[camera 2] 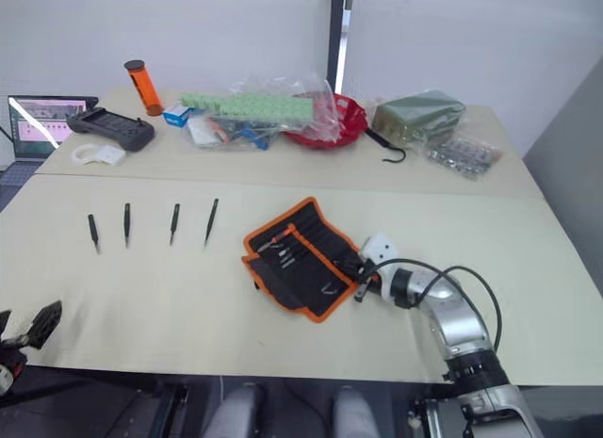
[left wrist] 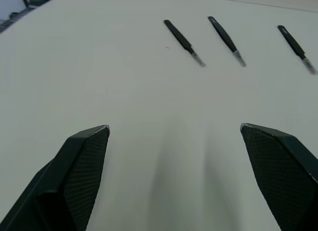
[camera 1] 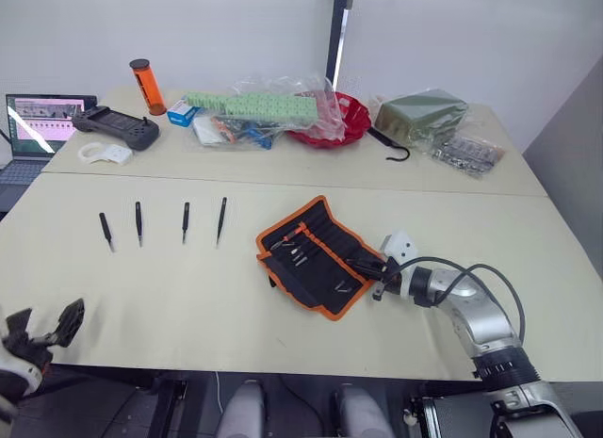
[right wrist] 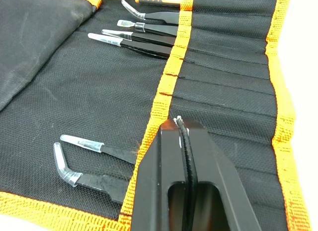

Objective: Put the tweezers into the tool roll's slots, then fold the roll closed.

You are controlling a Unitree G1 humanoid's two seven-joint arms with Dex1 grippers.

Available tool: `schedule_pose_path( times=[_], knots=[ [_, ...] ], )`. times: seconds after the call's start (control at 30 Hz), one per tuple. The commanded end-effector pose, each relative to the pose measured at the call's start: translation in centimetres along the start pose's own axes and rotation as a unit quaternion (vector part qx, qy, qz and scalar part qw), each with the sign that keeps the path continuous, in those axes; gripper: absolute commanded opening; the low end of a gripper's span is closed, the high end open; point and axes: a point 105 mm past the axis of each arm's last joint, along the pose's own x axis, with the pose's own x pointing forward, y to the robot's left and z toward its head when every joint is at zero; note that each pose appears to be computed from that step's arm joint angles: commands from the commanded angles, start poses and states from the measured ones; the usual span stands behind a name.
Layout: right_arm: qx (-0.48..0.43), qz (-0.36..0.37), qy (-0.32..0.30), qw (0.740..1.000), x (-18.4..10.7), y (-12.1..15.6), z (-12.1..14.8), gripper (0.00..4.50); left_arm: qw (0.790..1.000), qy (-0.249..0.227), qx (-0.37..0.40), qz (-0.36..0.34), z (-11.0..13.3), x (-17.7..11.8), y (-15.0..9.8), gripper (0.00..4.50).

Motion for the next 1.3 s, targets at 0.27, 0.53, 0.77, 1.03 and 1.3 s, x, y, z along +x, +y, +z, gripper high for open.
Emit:
schedule_pose_path(
  times=[0.27,0.53,0.77,1.03,1.3],
  knots=[
    [0.017,0.012,0.030,0.999,0.0,0.9,-2.0,0.00,0.997,-0.022,-0.042,0.054,-0.2,0.7,1.2,4.49],
    [0.021,-0.001,0.030,0.999,-0.7,1.1,-2.0,0.00,0.997,-0.014,-0.067,0.045,2.4,7.2,-1.2,4.49],
    [0.023,-0.015,0.030,0.999,-1.2,1.3,-1.8,0.00,0.997,0.004,-0.044,0.059,4.6,12.3,-3.4,4.49],
    [0.024,-0.025,0.030,0.999,-1.4,1.6,-1.5,0.00,0.997,0.028,-0.034,0.062,4.9,15.7,-5.7,4.49],
    [0.021,-0.027,0.032,0.999,-1.5,1.6,-1.3,0.00,0.995,0.050,-0.035,0.074,3.7,16.5,-6.1,3.09]
  ],
)
